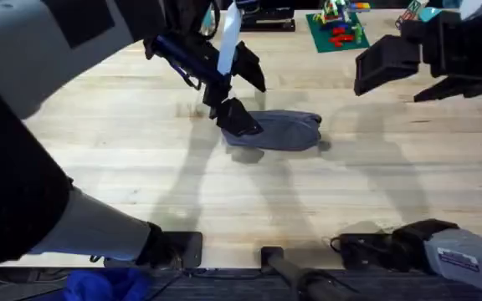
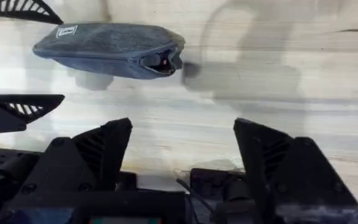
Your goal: Unzip the bag, pick up the pens from the table one at a time and place them inside, then zip the bag closed.
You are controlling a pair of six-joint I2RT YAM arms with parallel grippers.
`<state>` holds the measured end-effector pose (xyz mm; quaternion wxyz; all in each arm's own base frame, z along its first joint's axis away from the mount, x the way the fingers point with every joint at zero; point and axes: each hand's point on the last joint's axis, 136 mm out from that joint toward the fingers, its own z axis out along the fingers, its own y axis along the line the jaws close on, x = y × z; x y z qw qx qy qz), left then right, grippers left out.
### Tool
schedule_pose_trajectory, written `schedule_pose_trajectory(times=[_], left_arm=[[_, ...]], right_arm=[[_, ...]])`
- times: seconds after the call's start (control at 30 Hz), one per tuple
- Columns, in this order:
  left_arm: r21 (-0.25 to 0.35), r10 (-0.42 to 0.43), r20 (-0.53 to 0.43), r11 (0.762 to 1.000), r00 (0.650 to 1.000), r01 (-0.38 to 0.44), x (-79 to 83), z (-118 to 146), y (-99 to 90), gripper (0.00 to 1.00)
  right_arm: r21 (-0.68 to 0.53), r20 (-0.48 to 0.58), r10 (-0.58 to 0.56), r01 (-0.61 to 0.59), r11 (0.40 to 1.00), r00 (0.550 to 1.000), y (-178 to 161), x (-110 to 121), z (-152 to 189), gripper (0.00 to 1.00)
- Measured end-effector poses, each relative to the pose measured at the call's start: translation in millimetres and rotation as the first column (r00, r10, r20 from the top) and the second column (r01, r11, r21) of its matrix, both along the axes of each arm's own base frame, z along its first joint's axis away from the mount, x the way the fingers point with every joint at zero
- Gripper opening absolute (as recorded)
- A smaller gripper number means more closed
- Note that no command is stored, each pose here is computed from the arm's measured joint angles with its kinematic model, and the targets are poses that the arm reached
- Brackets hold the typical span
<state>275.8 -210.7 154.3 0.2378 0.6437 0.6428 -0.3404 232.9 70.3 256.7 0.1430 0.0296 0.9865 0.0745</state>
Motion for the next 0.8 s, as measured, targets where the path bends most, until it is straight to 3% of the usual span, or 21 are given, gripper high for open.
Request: schedule_pose_trajectory(times=[0.53,0.8], left_arm=[[-0.043,-0.003,0.026,0.999,1.000,0.004,5.1,5.4,-6.0,0.995],[-0.021,-0.052,0.006,0.998,0.999,0.052,-1.0,-9.3,-19.9,0.995]], right_arm=[[0.001,0.006,0.039,-0.039,0.999,0.999,1.5,-0.8,0.9,0.996],[-0.001,0.007,0.043,-0.043,0.999,0.999,1.5,-0.8,1.0,0.996]])
